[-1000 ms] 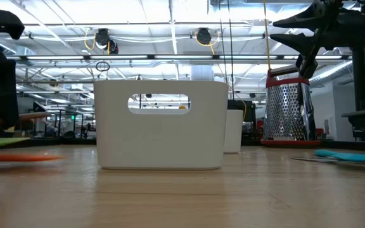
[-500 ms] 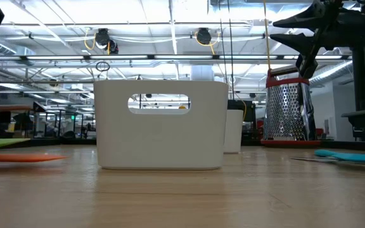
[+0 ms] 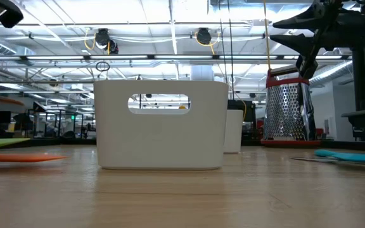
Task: Pick & Place Kitchen Items
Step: Put the wooden serving spoon into the black bin
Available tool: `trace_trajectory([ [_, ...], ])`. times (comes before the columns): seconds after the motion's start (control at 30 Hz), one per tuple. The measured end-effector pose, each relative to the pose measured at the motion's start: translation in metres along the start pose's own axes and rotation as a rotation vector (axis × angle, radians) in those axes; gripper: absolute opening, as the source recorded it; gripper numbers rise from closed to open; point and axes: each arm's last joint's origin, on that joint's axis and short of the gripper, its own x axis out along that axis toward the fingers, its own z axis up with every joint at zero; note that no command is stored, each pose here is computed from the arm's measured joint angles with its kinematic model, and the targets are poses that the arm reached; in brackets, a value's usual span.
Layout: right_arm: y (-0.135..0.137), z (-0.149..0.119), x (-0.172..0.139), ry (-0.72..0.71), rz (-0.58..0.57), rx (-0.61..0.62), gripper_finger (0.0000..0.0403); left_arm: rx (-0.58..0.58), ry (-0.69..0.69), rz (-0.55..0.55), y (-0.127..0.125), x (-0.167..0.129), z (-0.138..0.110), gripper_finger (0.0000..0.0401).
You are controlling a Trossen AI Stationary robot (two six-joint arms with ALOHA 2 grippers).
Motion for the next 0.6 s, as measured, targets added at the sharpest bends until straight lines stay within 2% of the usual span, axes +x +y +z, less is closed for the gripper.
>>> trace_trajectory([
  [0.23, 0.000, 0.000, 0.000, 0.001, 0.000, -0.004, 0.0093, -0.226, 0.144, 0.009, -0.001, 0.001, -0.014, 0.0017],
  [0.6, 0.000, 0.000, 0.000, 0.003, 0.001, -0.036, 0.0093, -0.702, 0.200, 0.061, 0.008, 0.007, -0.030, 0.0018],
])
